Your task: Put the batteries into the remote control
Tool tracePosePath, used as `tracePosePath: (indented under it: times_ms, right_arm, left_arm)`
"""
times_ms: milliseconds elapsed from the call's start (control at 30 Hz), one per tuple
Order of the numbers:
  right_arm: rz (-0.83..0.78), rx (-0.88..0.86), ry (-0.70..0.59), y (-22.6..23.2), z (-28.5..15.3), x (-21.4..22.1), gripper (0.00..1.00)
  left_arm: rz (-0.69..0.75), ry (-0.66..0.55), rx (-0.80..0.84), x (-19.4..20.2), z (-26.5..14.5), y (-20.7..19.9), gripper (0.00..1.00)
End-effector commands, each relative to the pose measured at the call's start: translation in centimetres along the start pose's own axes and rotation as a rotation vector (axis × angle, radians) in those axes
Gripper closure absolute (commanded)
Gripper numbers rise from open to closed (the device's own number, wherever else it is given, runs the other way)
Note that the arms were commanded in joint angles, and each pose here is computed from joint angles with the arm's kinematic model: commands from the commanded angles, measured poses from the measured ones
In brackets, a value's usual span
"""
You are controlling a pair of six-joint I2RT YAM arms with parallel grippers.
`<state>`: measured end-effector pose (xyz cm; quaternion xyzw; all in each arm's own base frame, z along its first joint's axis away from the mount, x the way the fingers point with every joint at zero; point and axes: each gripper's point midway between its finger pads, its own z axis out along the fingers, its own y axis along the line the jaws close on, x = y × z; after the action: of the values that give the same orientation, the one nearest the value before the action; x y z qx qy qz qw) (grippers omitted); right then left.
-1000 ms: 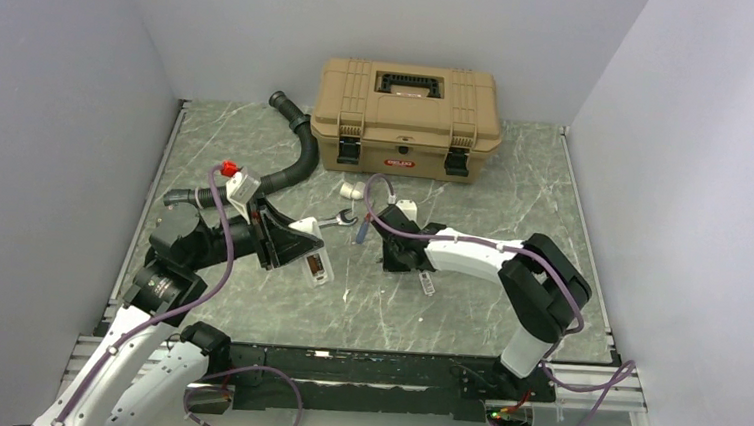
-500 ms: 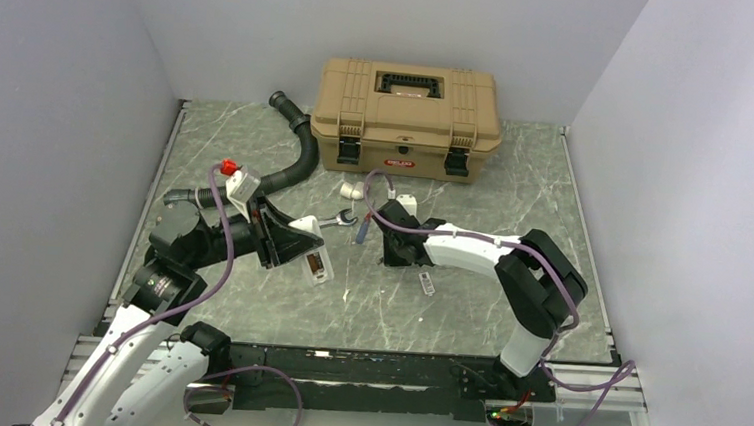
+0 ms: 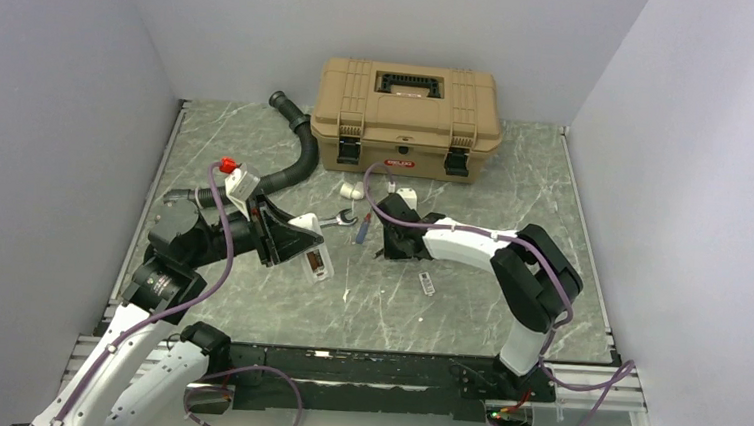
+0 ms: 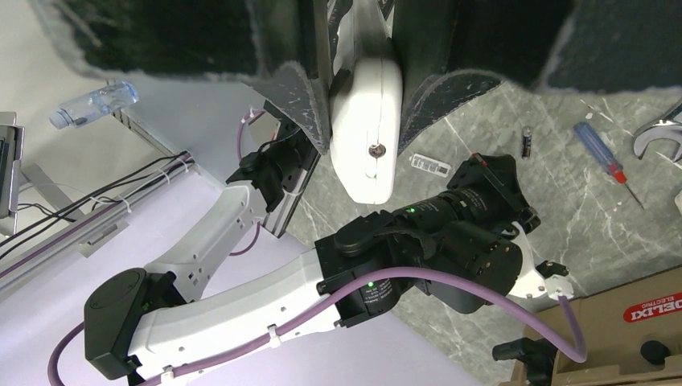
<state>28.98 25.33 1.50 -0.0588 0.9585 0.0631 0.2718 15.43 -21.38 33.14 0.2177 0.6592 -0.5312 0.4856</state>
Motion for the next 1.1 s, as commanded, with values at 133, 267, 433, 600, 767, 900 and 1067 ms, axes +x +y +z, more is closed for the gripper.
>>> tracePosePath:
  times_ms: [133, 267, 433, 600, 767, 900, 1067]
  right_arm:
    - [0.004, -0.076, 0.044, 1.6, 0.6, 0.5, 0.99]
    - [0.007, -0.090, 0.048, 2.1, 1.0, 0.4, 1.00]
    - [-0.007, -0.094, 0.037, 2.5, 1.5, -0.1, 1.00]
    - [-0.050, -0.098, 0.025, 2.9, 1.9, -0.9, 1.00]
    - [-0.076, -0.097, 0.012, 3.0, 2.4, -1.3, 1.00]
    - [-0.060, -0.100, -0.009, 3.2, 2.1, -1.9, 0.99]
    - [-0.002, -0.121, -0.047, 3.8, 0.9, -3.3, 0.80]
  left_arm:
    - [0.049, -0.047, -0.002, -1.7, -0.3, -0.8, 1.00]
    - [0.046, -0.047, 0.001, -1.7, -0.3, -0.8, 1.00]
    - [0.050, -0.047, -0.003, -1.8, -0.3, -0.8, 1.00]
    - [0.050, -0.046, -0.008, -1.7, -0.4, -0.8, 1.00]
    - [0.050, -0.046, -0.012, -1.6, -0.5, -0.7, 1.00]
    - [0.051, -0.048, -0.012, -1.7, -0.5, -0.8, 1.00]
    - [0.044, -0.046, -0.014, -1.6, -0.4, -0.6, 1.00]
